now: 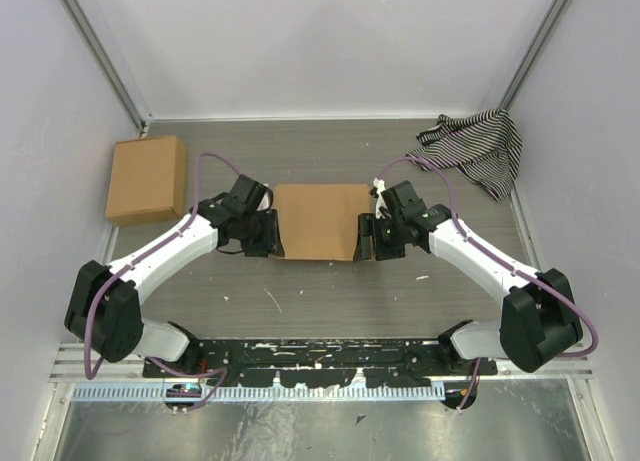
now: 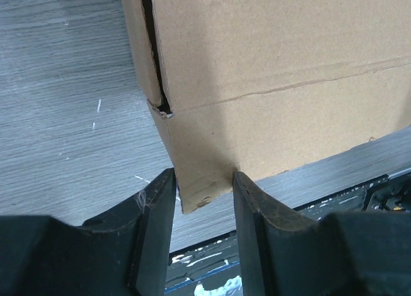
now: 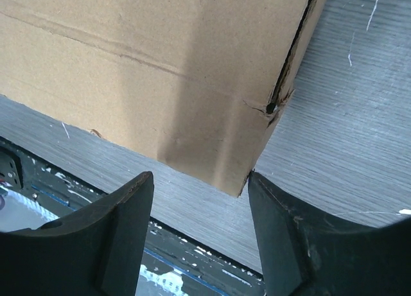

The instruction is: Fold the paper box

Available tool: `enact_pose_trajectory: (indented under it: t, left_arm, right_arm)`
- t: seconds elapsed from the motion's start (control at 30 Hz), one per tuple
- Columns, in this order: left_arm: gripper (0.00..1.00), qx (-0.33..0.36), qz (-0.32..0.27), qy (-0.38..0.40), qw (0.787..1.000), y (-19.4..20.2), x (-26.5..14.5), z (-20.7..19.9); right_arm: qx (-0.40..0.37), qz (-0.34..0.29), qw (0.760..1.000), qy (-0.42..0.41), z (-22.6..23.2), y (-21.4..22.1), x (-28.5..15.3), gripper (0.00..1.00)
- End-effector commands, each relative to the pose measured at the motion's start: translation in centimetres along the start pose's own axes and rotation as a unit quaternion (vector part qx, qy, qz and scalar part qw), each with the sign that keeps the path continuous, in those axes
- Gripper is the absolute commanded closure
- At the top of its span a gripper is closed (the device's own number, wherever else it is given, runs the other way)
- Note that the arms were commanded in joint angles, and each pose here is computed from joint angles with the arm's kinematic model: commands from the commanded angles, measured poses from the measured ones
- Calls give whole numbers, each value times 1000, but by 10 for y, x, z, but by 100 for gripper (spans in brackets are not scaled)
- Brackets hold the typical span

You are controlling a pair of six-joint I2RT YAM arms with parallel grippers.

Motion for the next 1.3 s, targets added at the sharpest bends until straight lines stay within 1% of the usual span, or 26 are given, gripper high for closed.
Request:
enact_pose_trajectory:
  t: [0.0,0.2,0.33,0.63,0.87,1.27]
  left_arm:
    - [53,2,-10,31,999,-6,-14,-11]
    - [53,2,6,34,999,-4,-11,-11]
    - [53,6,16,34,999,-2,-9,-10]
    - [53,15,28,32,999,2,-12,-9]
    - [52,18,22,40,999,0,-18,-11]
    - [53,15,32,44,998,4,-11,-10]
  right_arm:
    - [-13,-18,999,-45,19,-10,-18,34]
    - [-15,-8,999,-45,18,-9,-19,36]
    - [-15,-7,999,-48,20,-10,-23,33]
    - [-16,2,999,-51,21,-9,-25,33]
    - [-23,4,999,-37,20,-10,-30,32]
    - [-27,32,998,-56,18,-2,-22,33]
Point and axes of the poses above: each gripper's point midway between its finger pads, its own x axis out along the fingers, its own z axis along the line the jaws close on, y = z × x, the point moved 8 cm from there along -x, back along the fingers, and after that the axes turned 9 degrees about x, right-handed, at the moved point
